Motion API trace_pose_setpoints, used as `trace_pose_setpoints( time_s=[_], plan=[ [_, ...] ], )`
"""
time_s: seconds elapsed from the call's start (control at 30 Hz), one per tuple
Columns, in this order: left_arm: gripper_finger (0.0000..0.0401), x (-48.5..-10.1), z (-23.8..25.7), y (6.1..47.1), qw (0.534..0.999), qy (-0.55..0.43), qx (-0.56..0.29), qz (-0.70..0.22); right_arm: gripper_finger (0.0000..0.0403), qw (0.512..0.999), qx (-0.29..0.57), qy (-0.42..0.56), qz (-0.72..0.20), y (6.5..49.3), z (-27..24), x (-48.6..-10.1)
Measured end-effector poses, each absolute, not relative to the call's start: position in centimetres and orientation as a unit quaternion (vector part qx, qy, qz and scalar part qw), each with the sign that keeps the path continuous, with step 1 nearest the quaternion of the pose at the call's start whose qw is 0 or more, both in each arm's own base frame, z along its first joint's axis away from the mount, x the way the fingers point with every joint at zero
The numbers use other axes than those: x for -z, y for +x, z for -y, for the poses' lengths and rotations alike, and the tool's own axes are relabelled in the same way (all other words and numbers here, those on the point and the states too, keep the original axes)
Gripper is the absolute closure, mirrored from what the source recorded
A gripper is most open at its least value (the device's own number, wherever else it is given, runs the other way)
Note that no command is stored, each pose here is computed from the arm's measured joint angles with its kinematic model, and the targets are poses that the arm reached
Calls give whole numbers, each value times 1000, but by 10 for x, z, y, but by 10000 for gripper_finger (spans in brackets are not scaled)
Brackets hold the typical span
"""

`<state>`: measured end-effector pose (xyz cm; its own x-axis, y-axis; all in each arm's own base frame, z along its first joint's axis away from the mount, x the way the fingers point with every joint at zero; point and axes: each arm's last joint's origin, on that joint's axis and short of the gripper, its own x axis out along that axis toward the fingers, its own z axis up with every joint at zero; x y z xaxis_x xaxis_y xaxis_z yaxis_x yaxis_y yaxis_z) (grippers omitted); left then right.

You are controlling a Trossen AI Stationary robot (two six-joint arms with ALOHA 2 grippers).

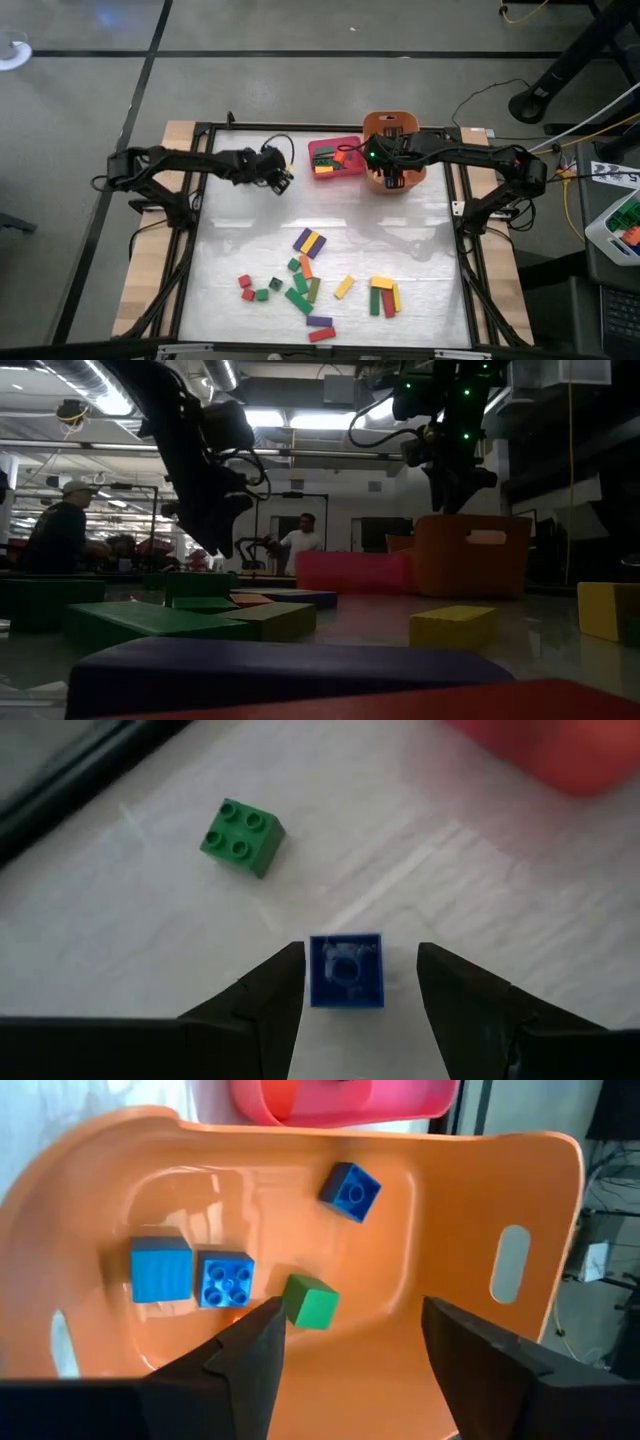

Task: Sort blocks by size
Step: Put the small blue game piece into the orange bin

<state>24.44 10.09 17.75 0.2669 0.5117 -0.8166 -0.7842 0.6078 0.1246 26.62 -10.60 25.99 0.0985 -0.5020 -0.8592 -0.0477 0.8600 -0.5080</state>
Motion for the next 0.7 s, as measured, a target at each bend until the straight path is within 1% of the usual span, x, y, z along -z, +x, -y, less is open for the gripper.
trace_pose_setpoints(
  time_s=[0.23, 0.4, 0.6, 0.7],
  plan=[
    [219, -176, -113, 238, 776, -188, -398, -452, 169, 712, 157, -209, -651, 266, 106, -260],
    [219, -173, -113, 239, 776, -182, -389, -461, 168, 712, 157, -209, -651, 266, 106, -260],
    [219, -159, -115, 243, 763, -178, -387, -486, 168, 713, 155, -208, -651, 266, 106, -260],
    [219, -152, -116, 247, 764, -166, -380, -495, 168, 714, 154, -207, -651, 266, 106, -260]
  ],
)
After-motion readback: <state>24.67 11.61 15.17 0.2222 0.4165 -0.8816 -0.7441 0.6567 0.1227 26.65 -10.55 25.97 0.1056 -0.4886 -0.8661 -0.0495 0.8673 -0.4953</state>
